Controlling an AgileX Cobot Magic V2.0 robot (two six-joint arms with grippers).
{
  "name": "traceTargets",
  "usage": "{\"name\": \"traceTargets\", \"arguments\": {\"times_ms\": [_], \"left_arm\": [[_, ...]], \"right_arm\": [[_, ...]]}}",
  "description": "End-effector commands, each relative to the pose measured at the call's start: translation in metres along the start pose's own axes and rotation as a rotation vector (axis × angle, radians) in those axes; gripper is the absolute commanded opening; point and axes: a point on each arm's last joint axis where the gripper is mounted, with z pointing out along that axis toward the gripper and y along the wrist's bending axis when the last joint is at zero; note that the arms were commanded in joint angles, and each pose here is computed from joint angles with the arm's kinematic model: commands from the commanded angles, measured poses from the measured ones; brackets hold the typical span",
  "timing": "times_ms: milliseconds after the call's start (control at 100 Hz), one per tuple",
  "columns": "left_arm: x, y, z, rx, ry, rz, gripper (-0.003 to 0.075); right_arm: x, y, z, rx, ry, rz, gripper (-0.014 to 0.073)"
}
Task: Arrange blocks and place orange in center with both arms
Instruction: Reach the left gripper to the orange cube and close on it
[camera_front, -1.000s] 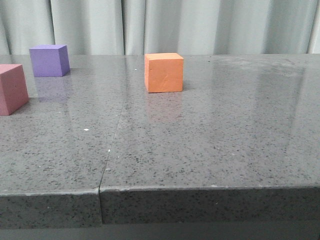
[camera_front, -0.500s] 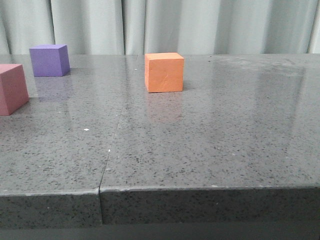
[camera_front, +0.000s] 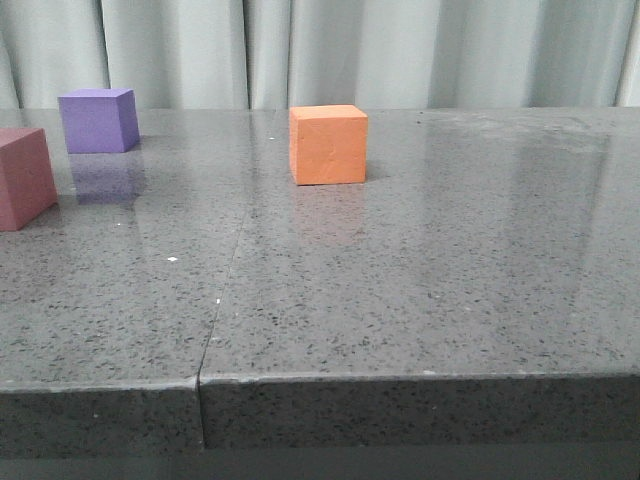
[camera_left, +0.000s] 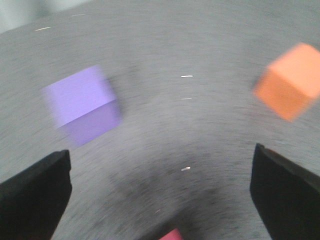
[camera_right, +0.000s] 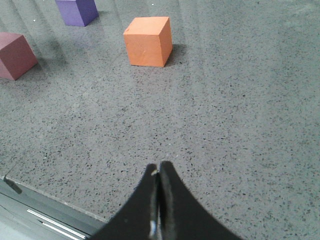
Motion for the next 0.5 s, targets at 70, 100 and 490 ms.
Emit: {"name": "traceTargets", "arguments": {"times_ms": [70, 100, 490], "left_arm": [[-0.044, -0.018, 0.014, 0.223, -0.076, 0.185, 0.0670], [-0.047, -0.019, 0.018, 0.236, -0.075, 0.210, 0.0670], [-0.083, -0.063, 0.093, 0.376, -0.041, 0.564, 0.0671]], "right_arm": [[-0.013, 0.002, -0.003, -0.009, -0.089, -0.016, -0.0069], [-0.013, 0.002, -0.003, -0.009, -0.089, -0.016, -0.0069], [-0.013, 0.002, -0.003, -0.009, -0.089, -0.016, -0.0069]]}}
